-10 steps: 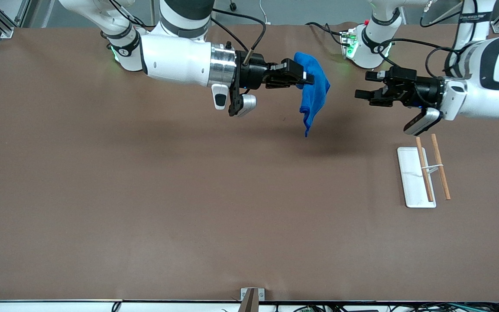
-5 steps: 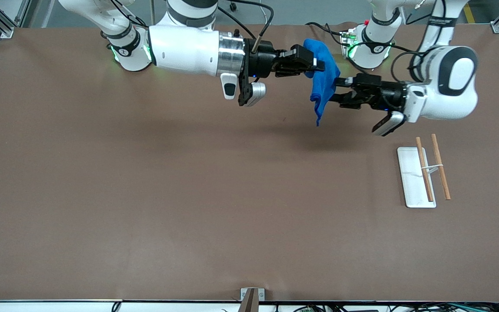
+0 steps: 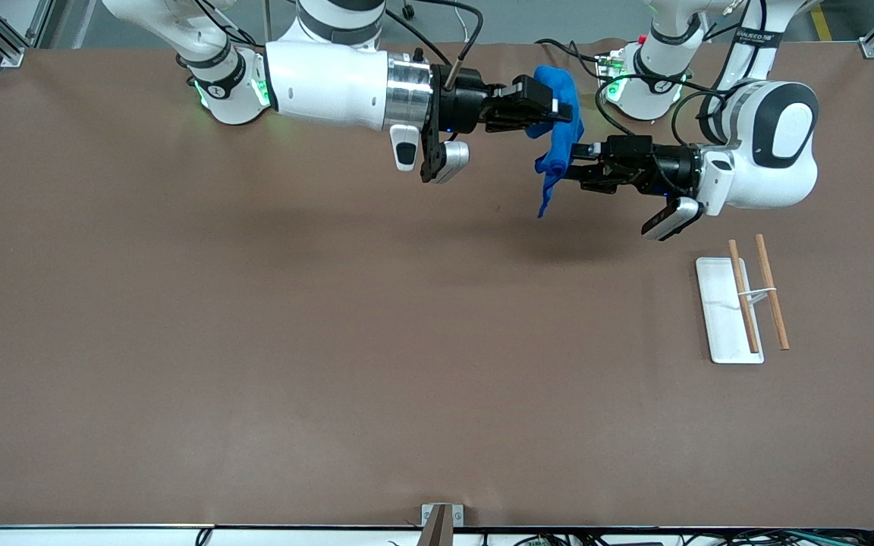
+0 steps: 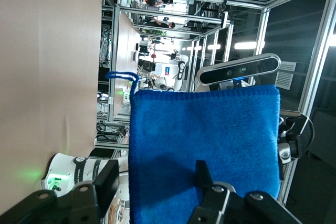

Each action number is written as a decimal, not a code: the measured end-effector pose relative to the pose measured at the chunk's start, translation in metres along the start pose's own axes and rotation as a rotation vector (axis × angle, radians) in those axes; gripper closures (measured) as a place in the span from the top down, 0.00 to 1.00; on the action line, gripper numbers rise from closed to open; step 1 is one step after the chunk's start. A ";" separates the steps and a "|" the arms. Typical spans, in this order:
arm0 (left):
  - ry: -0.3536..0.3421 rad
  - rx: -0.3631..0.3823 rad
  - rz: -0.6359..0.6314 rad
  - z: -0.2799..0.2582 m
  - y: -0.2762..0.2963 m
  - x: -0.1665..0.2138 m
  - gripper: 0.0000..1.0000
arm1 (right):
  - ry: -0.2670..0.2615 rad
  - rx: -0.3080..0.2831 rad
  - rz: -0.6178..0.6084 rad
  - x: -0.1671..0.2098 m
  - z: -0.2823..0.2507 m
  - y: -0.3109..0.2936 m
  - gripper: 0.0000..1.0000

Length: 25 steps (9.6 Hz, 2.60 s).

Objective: Right arm passes towel to left arm to hang
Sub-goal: 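Hold the towel up while the left gripper grasps its other edge, then open the right gripper while the left gripper pulls the towel away, then drape the towel over the dowels with the left gripper while the right gripper retracts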

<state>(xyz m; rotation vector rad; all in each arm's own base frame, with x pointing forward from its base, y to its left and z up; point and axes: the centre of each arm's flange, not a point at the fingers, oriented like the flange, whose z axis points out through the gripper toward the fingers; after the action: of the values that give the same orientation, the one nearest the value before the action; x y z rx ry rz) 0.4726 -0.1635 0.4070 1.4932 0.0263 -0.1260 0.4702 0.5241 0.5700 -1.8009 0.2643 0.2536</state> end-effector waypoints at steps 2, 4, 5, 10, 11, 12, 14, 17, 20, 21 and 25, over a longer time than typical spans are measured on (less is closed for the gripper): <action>0.000 0.000 0.003 0.000 0.000 0.000 0.50 | 0.000 0.000 0.000 0.000 0.000 0.000 0.07; 0.000 0.000 0.001 0.000 -0.001 0.000 0.41 | 0.001 0.001 0.000 0.000 0.000 0.000 0.07; 0.000 0.000 0.001 0.000 -0.001 -0.001 0.25 | 0.001 0.002 0.001 0.000 0.000 0.000 0.07; -0.001 0.002 -0.034 0.000 0.006 0.003 0.02 | 0.002 0.004 0.004 0.000 -0.001 -0.001 0.07; -0.005 0.012 -0.036 -0.002 0.012 0.006 0.02 | 0.002 0.005 0.008 0.001 -0.001 -0.001 0.07; -0.015 0.038 -0.029 -0.004 0.020 0.009 0.02 | 0.005 0.006 0.016 0.002 -0.002 -0.001 0.09; -0.059 0.150 0.018 -0.014 0.032 0.014 0.02 | 0.014 -0.002 0.028 0.011 -0.009 0.003 0.37; -0.106 0.345 0.086 -0.046 0.049 0.022 0.02 | -0.036 -0.201 -0.050 0.054 -0.066 0.026 0.85; -0.114 0.618 0.150 -0.110 0.075 0.037 0.02 | 0.040 -0.688 -0.111 0.121 -0.195 0.064 1.00; -0.095 0.710 0.161 -0.132 0.078 0.046 0.02 | 0.137 -0.838 -0.114 0.132 -0.226 0.069 1.00; 0.108 0.956 0.151 -0.198 0.060 0.082 0.02 | 0.470 -1.141 -0.083 0.173 -0.352 0.078 1.00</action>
<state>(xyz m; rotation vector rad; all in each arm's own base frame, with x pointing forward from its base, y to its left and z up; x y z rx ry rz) 0.5715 0.0321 0.4429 2.4483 -0.0704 0.0838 0.6216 0.1564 0.5290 -2.9957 0.4184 -0.1355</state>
